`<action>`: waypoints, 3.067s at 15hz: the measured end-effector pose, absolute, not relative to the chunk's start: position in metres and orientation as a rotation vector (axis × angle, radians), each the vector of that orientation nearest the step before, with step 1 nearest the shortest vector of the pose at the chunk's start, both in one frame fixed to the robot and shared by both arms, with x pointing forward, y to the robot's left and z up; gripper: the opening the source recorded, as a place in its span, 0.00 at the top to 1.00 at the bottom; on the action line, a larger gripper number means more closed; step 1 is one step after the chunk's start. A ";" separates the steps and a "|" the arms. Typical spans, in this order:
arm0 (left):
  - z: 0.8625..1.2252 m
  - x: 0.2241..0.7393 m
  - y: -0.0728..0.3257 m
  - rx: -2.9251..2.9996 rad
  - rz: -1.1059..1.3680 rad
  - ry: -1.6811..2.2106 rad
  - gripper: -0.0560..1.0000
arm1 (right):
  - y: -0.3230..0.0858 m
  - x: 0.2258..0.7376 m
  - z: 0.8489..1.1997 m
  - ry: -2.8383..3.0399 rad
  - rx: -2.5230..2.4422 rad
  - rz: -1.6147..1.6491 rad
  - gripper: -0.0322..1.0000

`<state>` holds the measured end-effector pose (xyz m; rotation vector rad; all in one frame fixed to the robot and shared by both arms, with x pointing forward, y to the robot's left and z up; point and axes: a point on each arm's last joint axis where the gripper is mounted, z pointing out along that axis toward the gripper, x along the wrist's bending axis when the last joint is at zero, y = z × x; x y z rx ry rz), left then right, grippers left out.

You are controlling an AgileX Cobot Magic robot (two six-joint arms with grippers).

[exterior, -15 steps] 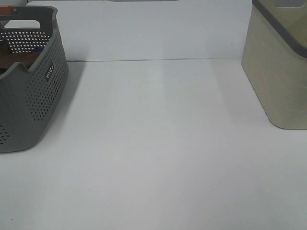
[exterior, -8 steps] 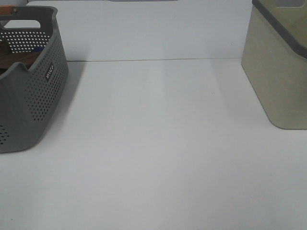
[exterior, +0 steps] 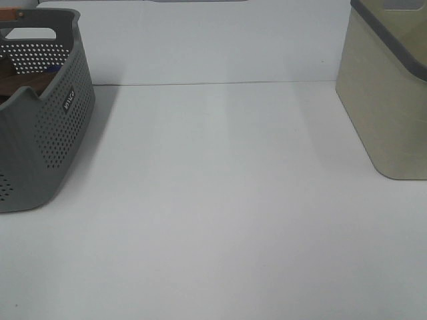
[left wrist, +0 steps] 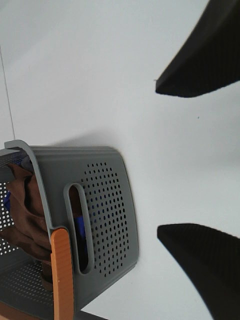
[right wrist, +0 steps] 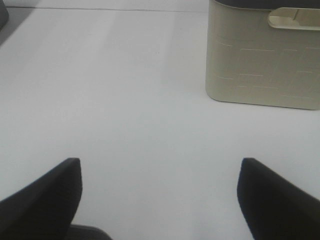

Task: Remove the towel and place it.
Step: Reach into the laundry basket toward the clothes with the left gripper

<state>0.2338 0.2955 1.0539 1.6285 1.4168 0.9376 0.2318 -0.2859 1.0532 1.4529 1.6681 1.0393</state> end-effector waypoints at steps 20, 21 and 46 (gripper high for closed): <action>1.054 0.234 0.296 1.629 0.938 1.417 0.30 | -0.286 0.232 1.053 1.668 1.453 1.039 0.19; 1.054 0.234 0.296 1.629 0.938 1.417 0.30 | -0.286 0.232 1.053 1.668 1.453 1.039 0.19; 1.084 0.252 0.296 1.444 1.081 1.282 0.30 | -0.286 0.232 1.053 1.668 1.453 1.039 0.19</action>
